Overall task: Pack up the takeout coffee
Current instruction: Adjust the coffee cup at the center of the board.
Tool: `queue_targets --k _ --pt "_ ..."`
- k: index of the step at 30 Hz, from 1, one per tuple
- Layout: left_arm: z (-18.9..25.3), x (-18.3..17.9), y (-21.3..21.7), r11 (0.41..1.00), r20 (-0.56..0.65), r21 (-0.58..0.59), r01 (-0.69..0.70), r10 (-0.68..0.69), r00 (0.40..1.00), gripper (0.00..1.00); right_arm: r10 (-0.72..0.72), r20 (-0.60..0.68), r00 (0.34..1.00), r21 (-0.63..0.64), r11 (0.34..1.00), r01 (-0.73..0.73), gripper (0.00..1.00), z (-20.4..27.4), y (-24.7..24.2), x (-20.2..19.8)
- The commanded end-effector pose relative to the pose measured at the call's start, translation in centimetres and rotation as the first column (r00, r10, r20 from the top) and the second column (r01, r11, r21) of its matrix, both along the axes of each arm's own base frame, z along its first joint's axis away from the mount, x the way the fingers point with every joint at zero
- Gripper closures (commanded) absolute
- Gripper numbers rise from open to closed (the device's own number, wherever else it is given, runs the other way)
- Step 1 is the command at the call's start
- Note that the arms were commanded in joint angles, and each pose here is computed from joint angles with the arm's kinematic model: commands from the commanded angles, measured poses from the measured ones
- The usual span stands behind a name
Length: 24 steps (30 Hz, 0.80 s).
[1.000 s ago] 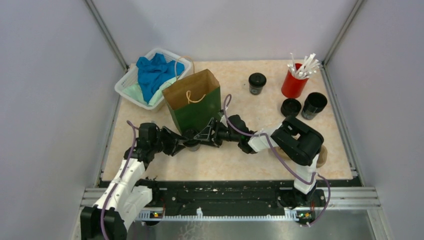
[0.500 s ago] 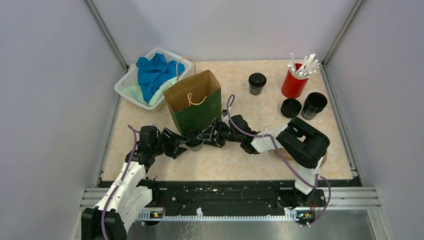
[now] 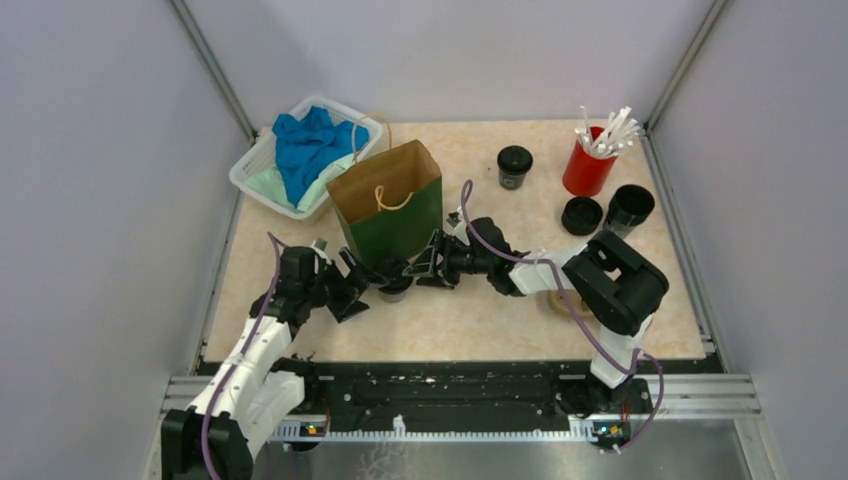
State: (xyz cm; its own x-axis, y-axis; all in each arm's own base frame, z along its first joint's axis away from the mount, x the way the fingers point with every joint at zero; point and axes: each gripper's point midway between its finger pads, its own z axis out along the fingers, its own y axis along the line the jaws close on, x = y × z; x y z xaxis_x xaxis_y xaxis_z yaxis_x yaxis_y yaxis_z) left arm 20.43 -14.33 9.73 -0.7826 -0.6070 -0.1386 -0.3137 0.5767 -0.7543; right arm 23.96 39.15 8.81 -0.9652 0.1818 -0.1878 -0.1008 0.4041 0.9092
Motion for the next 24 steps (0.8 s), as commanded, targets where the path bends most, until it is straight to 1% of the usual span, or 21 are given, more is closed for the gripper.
queue_targets --k 1,3,5,7,9,11,12,15,18,21,24 --pt "2.5 0.6 -1.8 0.988 0.192 -0.076 0.134 -0.118 0.974 0.01 -0.007 -0.034 0.999 -0.085 0.996 0.004 0.38 -2.2 -1.4 0.5" --pt "3.4 0.9 -2.4 0.979 0.249 -0.099 0.177 -0.147 0.957 0.01 0.004 -0.025 1.000 -0.079 0.997 -0.006 0.38 -1.8 -1.1 0.7" --pt "3.6 1.2 -2.4 0.976 0.266 -0.099 0.194 -0.162 0.950 0.02 0.015 -0.020 1.000 -0.066 0.998 -0.016 0.38 -1.6 -0.7 1.1" --pt "3.5 1.5 -2.2 0.975 0.269 -0.097 0.199 -0.167 0.949 0.08 0.019 -0.017 1.000 -0.064 0.998 -0.020 0.37 -1.5 -0.4 1.3" --pt "3.2 1.6 -1.7 0.975 0.259 -0.115 0.189 -0.154 0.953 0.21 0.022 -0.013 1.000 -0.064 0.998 -0.023 0.37 -1.4 -0.2 1.5" --pt "2.8 1.3 -1.0 0.978 0.236 -0.138 0.155 -0.120 0.964 0.36 0.028 -0.009 1.000 -0.068 0.997 -0.028 0.37 -1.4 -0.1 1.6" --pt "2.8 1.2 -0.6 0.981 0.229 -0.139 0.136 -0.102 0.968 0.39 0.028 -0.009 1.000 -0.070 0.997 -0.028 0.37 -1.4 -0.1 1.6" --pt "2.8 0.6 0.2 0.988 0.209 -0.128 0.082 -0.054 0.976 0.42 0.029 -0.009 1.000 -0.074 0.997 -0.030 0.37 -1.5 -0.2 1.6" --pt "2.5 -0.1 0.0 0.982 0.193 -0.177 0.063 -0.029 0.981 0.42 0.034 -0.009 0.999 -0.078 0.996 -0.035 0.38 -1.6 -0.2 1.5" --pt "1.7 -0.3 -0.5 0.974 0.174 -0.213 0.078 -0.041 0.984 0.44 0.036 -0.012 0.999 -0.079 0.996 -0.037 0.38 -1.7 -0.3 1.4" --pt "1.1 -0.4 -0.7 0.971 0.145 -0.219 0.097 -0.066 0.987 0.46 0.040 -0.013 0.999 -0.079 0.996 -0.040 0.38 -1.7 -0.3 1.3"
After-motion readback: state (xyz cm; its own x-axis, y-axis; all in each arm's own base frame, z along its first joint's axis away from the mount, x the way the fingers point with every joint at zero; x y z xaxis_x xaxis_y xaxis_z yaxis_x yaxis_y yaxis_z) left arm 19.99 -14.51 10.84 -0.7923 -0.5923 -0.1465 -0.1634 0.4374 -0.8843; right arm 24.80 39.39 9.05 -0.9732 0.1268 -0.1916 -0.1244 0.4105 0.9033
